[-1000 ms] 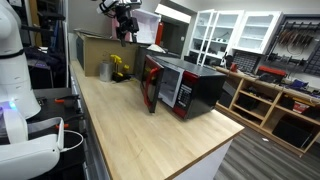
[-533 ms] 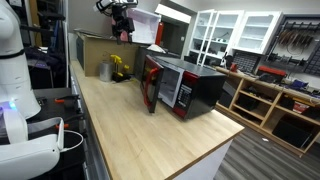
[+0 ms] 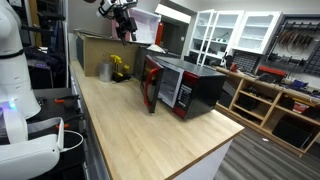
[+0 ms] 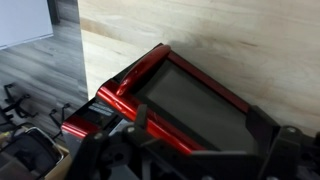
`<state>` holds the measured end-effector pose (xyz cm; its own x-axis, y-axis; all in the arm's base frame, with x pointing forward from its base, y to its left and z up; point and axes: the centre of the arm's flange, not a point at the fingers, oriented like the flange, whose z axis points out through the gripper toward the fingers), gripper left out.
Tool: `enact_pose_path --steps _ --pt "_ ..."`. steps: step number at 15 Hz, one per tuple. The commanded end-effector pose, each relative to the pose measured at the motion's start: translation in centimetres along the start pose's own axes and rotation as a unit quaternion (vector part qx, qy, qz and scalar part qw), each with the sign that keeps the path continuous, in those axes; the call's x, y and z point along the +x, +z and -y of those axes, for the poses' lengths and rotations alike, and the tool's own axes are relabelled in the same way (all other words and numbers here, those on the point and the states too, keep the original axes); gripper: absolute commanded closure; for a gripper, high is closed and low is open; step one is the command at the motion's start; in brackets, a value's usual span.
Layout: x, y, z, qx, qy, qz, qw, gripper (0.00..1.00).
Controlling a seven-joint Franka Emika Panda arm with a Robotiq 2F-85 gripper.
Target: Close the microwave door.
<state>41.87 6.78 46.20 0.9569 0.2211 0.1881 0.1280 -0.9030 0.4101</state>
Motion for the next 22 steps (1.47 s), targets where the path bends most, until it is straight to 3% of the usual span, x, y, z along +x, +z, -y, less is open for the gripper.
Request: enact_pose_path --steps 1,9,17,18,20,22 --pt "2.4 3.6 1.2 -0.053 0.057 -0.033 0.9964 0.00" --pt "4.0 11.5 3.3 -0.131 0.115 -0.038 0.9840 0.00" --pt "3.3 15.2 2.7 -0.184 0.079 -0.063 0.9777 0.01" --pt "2.9 15.3 2.8 -0.188 0.065 -0.067 0.9776 0.26" --pt "2.3 15.6 2.9 -0.198 0.043 -0.074 0.9765 0.29" --pt "1.9 16.0 3.2 -0.207 0.024 -0.077 0.9749 0.46"
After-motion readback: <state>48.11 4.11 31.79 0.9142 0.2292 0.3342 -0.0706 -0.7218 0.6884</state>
